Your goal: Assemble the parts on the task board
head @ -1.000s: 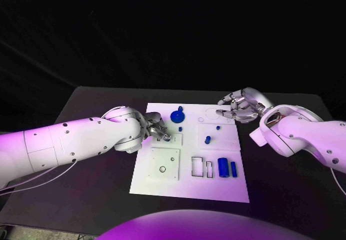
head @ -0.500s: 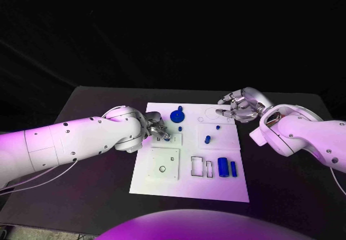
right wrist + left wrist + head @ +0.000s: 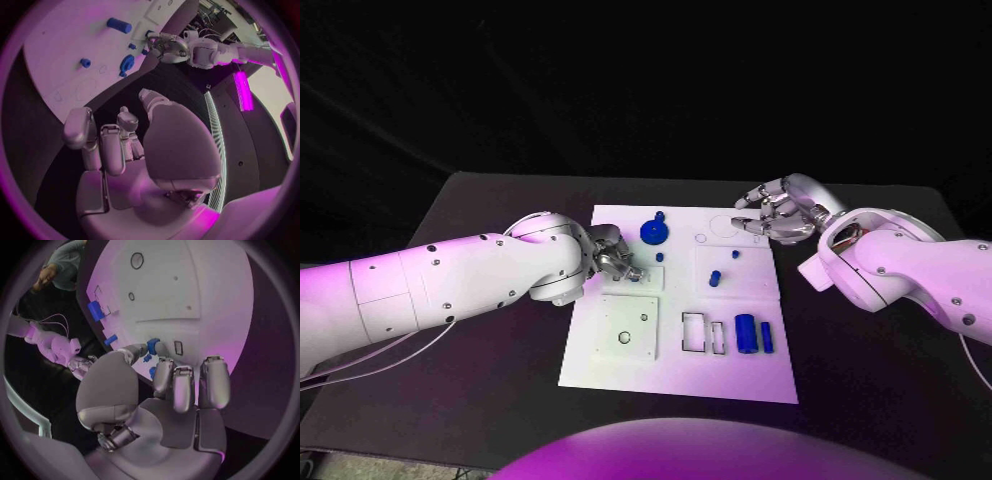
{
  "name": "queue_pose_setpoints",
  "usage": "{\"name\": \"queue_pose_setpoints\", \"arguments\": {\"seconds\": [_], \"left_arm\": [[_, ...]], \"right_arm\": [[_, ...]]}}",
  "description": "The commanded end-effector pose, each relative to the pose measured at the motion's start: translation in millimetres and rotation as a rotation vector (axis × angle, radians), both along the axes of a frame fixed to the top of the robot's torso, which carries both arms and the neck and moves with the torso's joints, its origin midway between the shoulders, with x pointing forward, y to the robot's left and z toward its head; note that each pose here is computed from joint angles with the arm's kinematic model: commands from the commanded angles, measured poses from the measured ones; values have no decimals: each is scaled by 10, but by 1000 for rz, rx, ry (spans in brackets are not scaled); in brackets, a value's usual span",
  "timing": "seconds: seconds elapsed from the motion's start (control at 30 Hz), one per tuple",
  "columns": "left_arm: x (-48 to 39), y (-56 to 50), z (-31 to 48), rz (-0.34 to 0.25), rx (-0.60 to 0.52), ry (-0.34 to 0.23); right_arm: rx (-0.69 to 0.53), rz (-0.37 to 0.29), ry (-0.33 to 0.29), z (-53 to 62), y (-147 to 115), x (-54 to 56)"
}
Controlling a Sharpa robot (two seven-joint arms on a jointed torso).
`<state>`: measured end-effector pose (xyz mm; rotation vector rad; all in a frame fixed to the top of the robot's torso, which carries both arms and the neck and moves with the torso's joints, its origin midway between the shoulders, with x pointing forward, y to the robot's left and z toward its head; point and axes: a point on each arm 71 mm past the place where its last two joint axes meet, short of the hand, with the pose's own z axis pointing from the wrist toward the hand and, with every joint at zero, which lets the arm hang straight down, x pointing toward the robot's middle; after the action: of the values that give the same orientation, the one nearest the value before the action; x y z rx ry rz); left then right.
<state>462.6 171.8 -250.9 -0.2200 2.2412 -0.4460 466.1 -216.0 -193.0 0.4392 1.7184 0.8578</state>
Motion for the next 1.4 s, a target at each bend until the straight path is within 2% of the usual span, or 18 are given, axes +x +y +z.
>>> {"name": "queue_pose_setpoints", "arguments": {"seconds": [0.03,0.47,0.7,0.93,1.1,1.3,1.4], "left_arm": [[-22,-9,-32,-6,10,33],[-15,21,-33,6,13,35],[-33,36,16,23,-25,51],[4,59,161,44,-65,47],[84,111,333,59,-92,52],[315,294,623,66,-81,99],[418,372,706,68,-54,100]], "right_arm": [[2,8,-5,0,8,-4],[2,7,-3,-2,3,-5],[2,6,-3,-7,-3,-4],[1,0,-3,-15,-14,4],[1,-5,-4,-23,-21,10],[-1,-10,-2,-32,-32,12],[-1,-10,-2,-33,-32,13]]}}
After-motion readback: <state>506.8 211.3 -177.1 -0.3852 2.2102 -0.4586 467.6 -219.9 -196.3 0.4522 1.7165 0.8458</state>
